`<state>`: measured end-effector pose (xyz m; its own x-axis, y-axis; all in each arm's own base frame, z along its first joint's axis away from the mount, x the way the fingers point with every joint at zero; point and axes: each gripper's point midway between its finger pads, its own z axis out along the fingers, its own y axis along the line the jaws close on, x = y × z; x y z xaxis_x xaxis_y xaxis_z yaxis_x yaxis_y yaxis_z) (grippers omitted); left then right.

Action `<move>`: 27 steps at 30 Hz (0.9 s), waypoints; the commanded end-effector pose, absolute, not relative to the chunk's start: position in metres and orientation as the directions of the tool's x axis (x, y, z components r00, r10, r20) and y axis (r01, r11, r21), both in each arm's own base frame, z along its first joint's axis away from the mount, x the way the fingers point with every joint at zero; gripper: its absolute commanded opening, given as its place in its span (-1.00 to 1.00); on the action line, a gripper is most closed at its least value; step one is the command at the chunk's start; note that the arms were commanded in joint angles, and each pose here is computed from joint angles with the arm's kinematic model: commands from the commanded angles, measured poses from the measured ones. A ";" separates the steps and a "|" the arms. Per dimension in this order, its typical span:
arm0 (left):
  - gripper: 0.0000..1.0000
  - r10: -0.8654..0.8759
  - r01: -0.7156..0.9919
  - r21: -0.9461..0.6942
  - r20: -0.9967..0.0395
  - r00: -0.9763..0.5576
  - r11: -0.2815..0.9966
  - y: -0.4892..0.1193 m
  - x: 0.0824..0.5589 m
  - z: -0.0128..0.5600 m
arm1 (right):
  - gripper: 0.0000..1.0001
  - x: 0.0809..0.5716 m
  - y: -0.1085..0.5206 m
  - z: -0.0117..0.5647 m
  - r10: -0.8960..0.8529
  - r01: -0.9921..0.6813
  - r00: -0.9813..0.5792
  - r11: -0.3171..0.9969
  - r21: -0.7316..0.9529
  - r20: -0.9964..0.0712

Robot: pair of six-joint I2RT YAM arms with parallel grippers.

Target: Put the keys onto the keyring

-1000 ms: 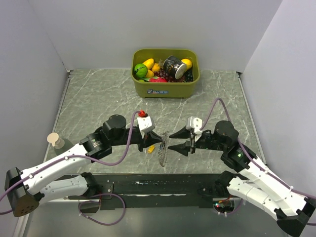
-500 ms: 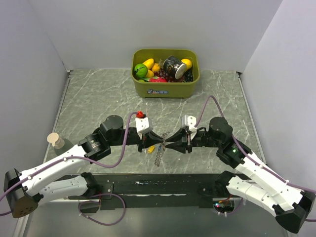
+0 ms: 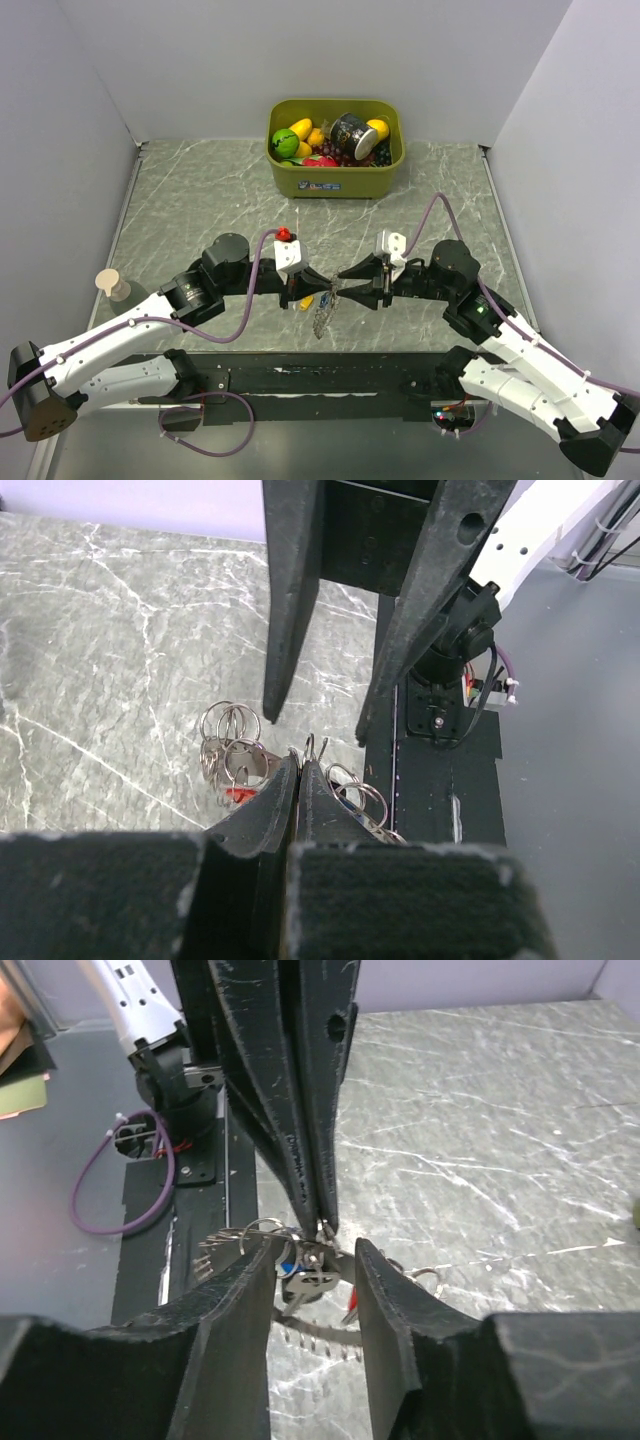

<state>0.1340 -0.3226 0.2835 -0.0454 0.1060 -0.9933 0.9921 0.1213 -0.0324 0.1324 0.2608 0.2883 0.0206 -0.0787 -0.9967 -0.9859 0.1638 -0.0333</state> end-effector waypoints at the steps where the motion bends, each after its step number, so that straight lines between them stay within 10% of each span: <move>1: -0.98 0.021 0.996 0.030 -0.999 0.028 0.085 -0.324 0.127 0.314 | -0.07 0.139 0.259 0.310 -0.027 -0.976 0.084 0.201 -0.088 -0.996; 12: -0.98 0.011 0.995 0.031 -0.999 0.031 0.090 -0.323 0.128 0.317 | -0.16 0.142 0.267 0.290 -0.074 -0.984 0.040 0.169 -0.052 -0.996; 20: -0.98 0.015 0.994 0.032 -0.999 0.031 0.107 -0.322 0.130 0.316 | -1.00 0.144 0.265 0.292 -0.076 -0.981 0.037 0.190 -0.050 -0.996; 27: -0.98 0.048 0.989 0.015 -0.999 0.008 0.147 -0.320 0.137 0.308 | -1.00 0.146 0.263 0.295 -0.067 -0.976 0.036 0.213 -0.050 -0.997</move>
<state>0.1334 -0.3223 0.2849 -0.0427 0.1021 -0.9939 0.9921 0.1215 -0.0301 0.1426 0.2647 0.2767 -0.0085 -0.1103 -0.9939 -0.9820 0.1885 -0.0126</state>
